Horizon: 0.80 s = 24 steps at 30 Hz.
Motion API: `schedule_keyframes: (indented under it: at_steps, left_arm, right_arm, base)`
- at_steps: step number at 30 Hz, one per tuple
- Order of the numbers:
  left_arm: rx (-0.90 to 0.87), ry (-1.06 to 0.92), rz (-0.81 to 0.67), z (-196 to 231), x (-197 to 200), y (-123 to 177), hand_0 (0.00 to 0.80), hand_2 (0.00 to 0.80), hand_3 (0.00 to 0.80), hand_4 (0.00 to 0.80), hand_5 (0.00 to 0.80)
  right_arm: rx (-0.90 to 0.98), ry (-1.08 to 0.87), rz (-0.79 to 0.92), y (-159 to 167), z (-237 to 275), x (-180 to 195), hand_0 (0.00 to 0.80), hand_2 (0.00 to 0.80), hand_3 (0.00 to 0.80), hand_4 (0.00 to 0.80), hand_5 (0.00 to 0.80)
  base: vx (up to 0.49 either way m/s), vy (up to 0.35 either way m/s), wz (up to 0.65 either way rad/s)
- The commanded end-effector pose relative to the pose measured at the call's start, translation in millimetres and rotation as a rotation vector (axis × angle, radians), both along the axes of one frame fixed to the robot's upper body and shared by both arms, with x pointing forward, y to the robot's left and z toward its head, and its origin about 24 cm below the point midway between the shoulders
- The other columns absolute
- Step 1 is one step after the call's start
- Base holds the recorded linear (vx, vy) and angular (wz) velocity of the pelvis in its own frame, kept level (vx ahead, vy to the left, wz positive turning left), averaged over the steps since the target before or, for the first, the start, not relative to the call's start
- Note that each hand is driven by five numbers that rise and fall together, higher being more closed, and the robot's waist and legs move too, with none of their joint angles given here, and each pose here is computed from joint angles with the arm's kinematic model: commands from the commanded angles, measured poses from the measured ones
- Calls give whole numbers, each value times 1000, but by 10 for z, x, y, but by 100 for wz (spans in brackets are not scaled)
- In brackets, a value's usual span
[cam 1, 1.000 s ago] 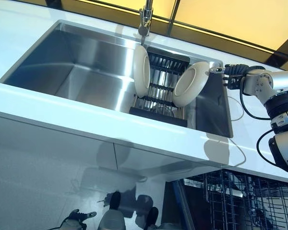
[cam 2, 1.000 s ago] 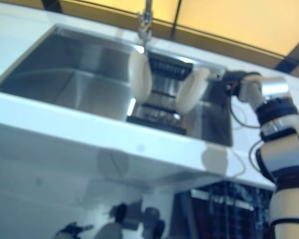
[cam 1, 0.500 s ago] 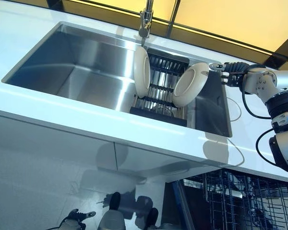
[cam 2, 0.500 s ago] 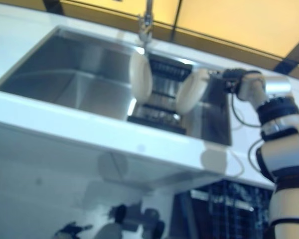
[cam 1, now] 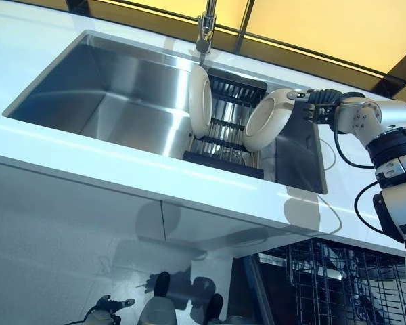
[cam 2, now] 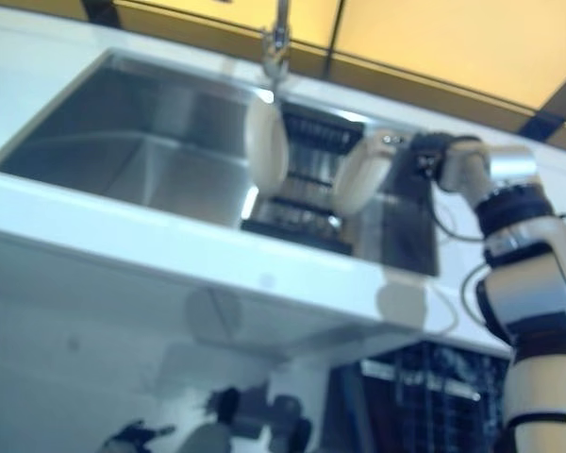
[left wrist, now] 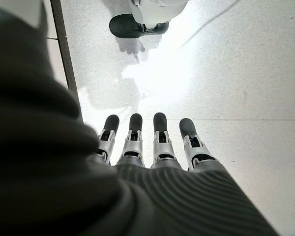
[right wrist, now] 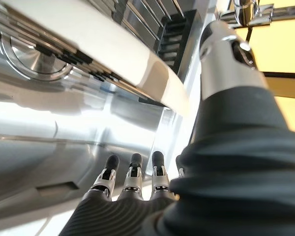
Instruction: Take plates into dishwasher
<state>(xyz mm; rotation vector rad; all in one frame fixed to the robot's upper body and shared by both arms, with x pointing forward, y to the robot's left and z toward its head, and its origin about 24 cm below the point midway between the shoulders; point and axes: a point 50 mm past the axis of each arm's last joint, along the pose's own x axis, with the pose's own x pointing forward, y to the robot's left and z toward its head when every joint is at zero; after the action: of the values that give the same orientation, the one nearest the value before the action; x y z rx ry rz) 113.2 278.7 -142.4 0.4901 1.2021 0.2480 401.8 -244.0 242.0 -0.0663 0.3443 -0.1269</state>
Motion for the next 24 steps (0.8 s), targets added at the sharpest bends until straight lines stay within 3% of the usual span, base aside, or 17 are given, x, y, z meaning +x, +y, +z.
schedule_keyframes:
  at_steps: [1,24]
  left_arm:
    - [42,-28,-25,39,52,55,0,0,0,0,0]
    - [9,-96,7,60,149,6,0,0,0,0,0]
  right_arm:
    - [-53,-96,17,9,275,-13,0,0,0,0,0]
    - [-25,-43,61,105,86,13,0,0,0,0,0]
  base:
    - [0,0,0]
    - [-1,5,2]
